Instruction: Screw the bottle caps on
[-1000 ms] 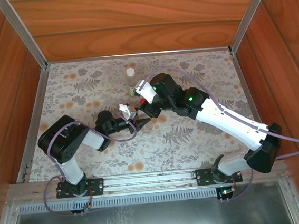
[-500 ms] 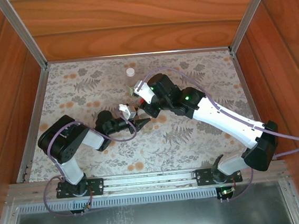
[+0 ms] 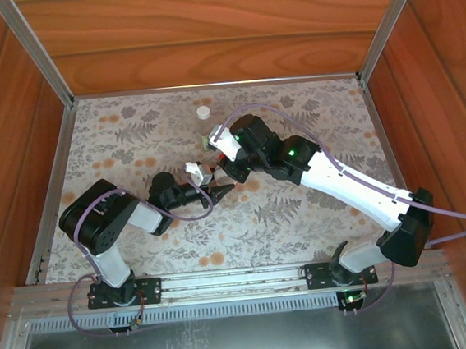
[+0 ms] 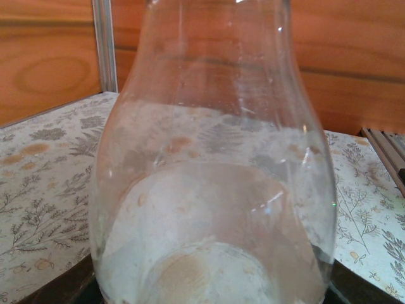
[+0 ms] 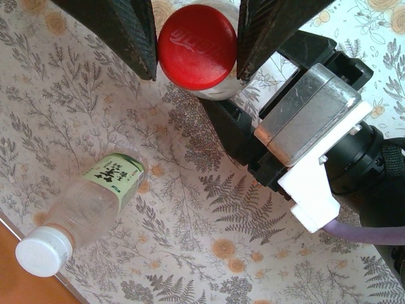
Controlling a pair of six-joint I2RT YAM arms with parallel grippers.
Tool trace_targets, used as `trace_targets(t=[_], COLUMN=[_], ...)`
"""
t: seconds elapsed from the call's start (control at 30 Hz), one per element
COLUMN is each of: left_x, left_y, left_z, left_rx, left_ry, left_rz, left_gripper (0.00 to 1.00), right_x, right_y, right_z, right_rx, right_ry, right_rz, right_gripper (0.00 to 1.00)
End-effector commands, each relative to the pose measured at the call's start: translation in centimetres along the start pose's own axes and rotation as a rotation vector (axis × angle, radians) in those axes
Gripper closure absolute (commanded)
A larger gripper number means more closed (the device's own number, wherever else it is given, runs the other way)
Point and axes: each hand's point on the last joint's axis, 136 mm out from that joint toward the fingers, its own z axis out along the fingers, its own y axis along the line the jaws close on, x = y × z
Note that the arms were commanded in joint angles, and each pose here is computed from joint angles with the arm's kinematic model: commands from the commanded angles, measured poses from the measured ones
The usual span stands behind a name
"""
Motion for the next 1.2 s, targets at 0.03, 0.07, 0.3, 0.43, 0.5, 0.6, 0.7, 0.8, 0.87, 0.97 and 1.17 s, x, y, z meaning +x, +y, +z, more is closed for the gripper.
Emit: trace_targets(t=[0.03,0.07,0.3,0.43,0.5,0.6,0.7,0.8,0.87,0.97,1.17], left_x=[6.1,6.1,6.1,6.1,6.1,6.2,6.3,6.4,6.4,6.5,6.5], left_y=[0.0,0.0,0.0,0.0,0.0,0.0,-0.1,-0.1,-0.1,-0.1,0.0], left_z=[-1.2,-1.2,-1.2,-1.3,-1.3,-1.3,-1.4,-1.4,-1.4,-1.5,-1.4], left_rx=[-0.028,-0.027,-0.028,-0.027,-0.028,-0.028,-0.029,-0.029,-0.029,-0.031,-0.030], left_ry=[0.192,0.191,0.192,0.193,0.193,0.196,0.198,0.200,0.199,0.202,0.201], left_rz=[-0.141,-0.141,-0.139,-0.138,-0.137,-0.138,-0.137,-0.138,-0.137,-0.139,-0.139], left_gripper=[0.43,0.43,0.43,0.43,0.43,0.43,0.43,0.43,0.43,0.43,0.43], right_x=[-0.9,-0.9,-1.2,-1.0,-0.9,-0.4,-0.2,0.0,0.3,0.6,0.2], right_y=[-0.4,-0.5,-0.8,-0.9,-0.9,-0.9,-0.7,-0.7,-0.9,-1.0,-0.5], right_z=[-0.1,-0.2,-0.7,-0.6,-0.6,-0.4,-0.4,-0.4,-0.3,-0.2,-0.3], right_rx=[0.031,0.036,0.042,0.043,0.039,0.032,0.011,-0.014,-0.027,-0.044,-0.092], right_ry=[-0.013,-0.013,0.005,0.025,0.034,0.056,0.066,0.082,0.097,0.114,0.097], right_rz=[0.028,0.040,0.111,0.133,0.142,0.168,0.195,0.237,0.272,0.306,0.335], right_gripper=[0.64,0.65,0.66,0.66,0.66,0.66,0.66,0.66,0.66,0.66,0.65])
